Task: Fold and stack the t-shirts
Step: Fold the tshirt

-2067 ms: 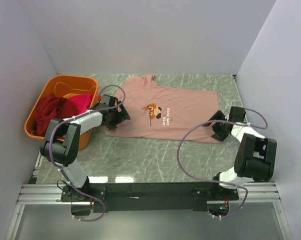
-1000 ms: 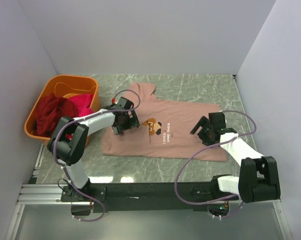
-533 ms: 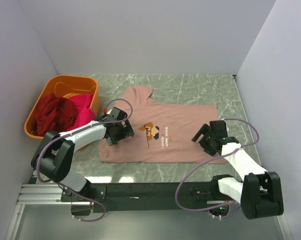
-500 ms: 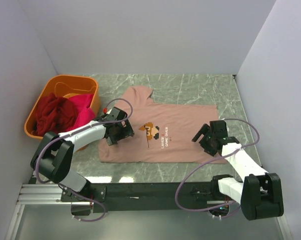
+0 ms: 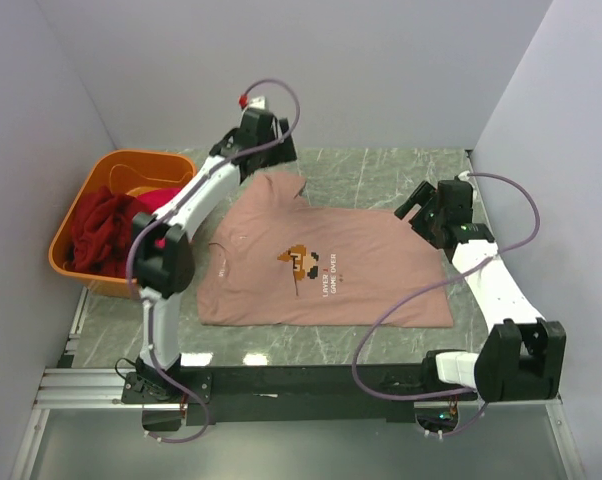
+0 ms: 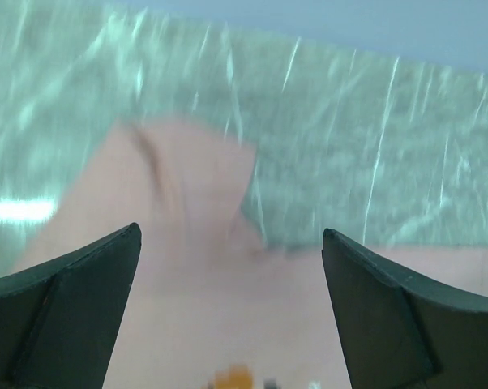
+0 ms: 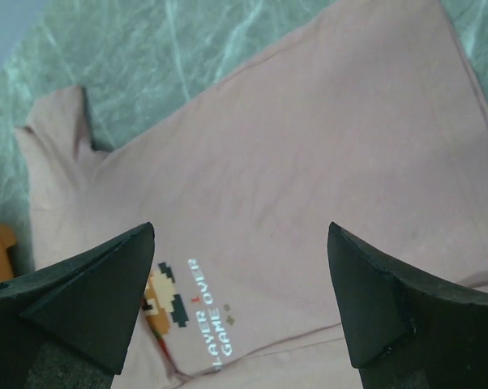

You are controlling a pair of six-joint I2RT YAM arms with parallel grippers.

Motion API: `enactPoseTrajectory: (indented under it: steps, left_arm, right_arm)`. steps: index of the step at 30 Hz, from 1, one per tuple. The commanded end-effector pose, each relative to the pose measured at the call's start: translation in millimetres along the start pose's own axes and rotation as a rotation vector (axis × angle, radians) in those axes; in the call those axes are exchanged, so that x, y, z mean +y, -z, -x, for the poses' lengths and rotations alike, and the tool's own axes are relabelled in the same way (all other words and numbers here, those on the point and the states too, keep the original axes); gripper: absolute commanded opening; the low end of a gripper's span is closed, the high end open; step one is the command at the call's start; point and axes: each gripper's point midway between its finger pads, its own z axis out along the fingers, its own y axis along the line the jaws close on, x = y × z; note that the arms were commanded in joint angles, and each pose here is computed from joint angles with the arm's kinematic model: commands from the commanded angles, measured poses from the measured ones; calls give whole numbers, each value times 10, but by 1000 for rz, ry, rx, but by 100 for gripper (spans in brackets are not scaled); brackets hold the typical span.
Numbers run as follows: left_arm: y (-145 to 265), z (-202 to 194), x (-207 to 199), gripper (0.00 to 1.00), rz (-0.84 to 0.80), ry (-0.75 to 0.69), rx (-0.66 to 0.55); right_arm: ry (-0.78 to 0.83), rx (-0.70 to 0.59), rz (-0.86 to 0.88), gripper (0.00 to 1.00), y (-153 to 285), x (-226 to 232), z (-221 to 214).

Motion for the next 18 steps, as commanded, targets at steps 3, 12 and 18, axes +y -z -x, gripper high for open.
enactPoseTrajectory:
  steps: [3, 12, 18]
  left_arm:
    - [-824, 269, -12, 99, -117, -208, 4]
    - [-1523, 231, 147, 99, -79, -331, -121]
    - [-1912, -246, 347, 97, -51, -342, -13]
  right_arm:
    - [35, 57, -23, 93, -164, -101, -49]
    - [23, 137, -76, 92, -365, -312, -163]
    - [22, 168, -82, 92, -415, -343, -234]
